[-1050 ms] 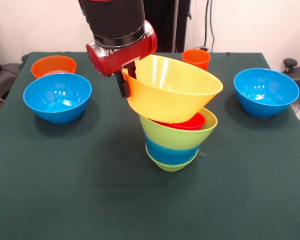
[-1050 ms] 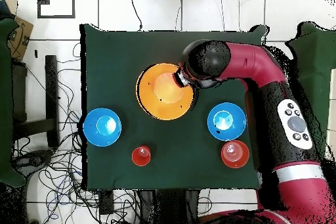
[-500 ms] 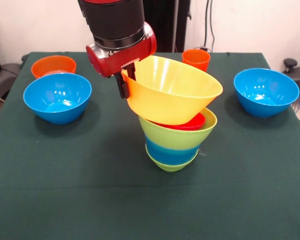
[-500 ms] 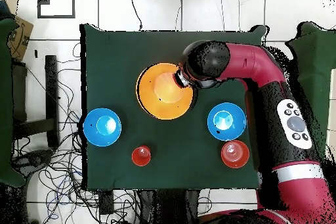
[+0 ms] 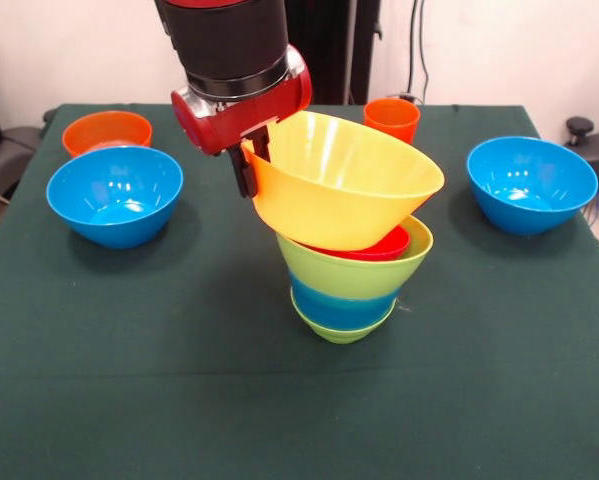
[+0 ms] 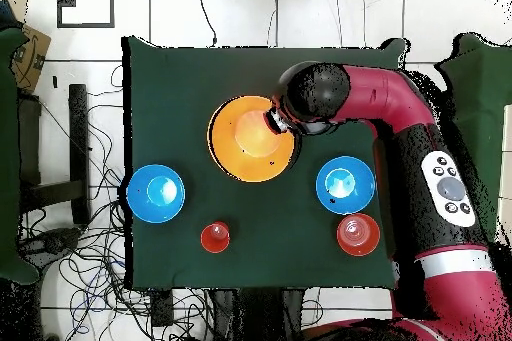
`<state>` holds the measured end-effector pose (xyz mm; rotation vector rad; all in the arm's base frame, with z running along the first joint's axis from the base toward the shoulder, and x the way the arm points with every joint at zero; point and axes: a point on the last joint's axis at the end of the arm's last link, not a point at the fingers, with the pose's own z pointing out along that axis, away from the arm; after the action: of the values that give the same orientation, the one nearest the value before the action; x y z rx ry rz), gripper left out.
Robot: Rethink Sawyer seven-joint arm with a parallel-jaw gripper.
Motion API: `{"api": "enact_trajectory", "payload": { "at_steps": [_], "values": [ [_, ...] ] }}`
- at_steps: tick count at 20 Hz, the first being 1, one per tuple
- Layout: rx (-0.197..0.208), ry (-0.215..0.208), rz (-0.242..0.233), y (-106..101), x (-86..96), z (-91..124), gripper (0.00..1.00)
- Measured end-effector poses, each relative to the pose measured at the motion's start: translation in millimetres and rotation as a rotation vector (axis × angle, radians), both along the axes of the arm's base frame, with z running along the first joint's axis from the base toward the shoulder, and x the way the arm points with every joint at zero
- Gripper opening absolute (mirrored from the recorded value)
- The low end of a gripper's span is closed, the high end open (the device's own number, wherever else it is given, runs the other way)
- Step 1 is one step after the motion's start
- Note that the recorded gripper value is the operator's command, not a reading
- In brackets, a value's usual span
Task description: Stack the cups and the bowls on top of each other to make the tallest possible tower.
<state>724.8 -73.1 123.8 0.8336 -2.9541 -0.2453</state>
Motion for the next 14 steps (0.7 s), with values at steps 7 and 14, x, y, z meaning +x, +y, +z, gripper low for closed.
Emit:
{"api": "enact_trajectory", "payload": {
  "at_steps": [7, 14],
  "values": [
    [-0.004, 0.0, 0.003, -0.4, -0.4, -0.6, 0.0],
    [-0.007, 0.0, 0.005, -0.8, -0.7, -1.1, 0.0]
  ]
}}
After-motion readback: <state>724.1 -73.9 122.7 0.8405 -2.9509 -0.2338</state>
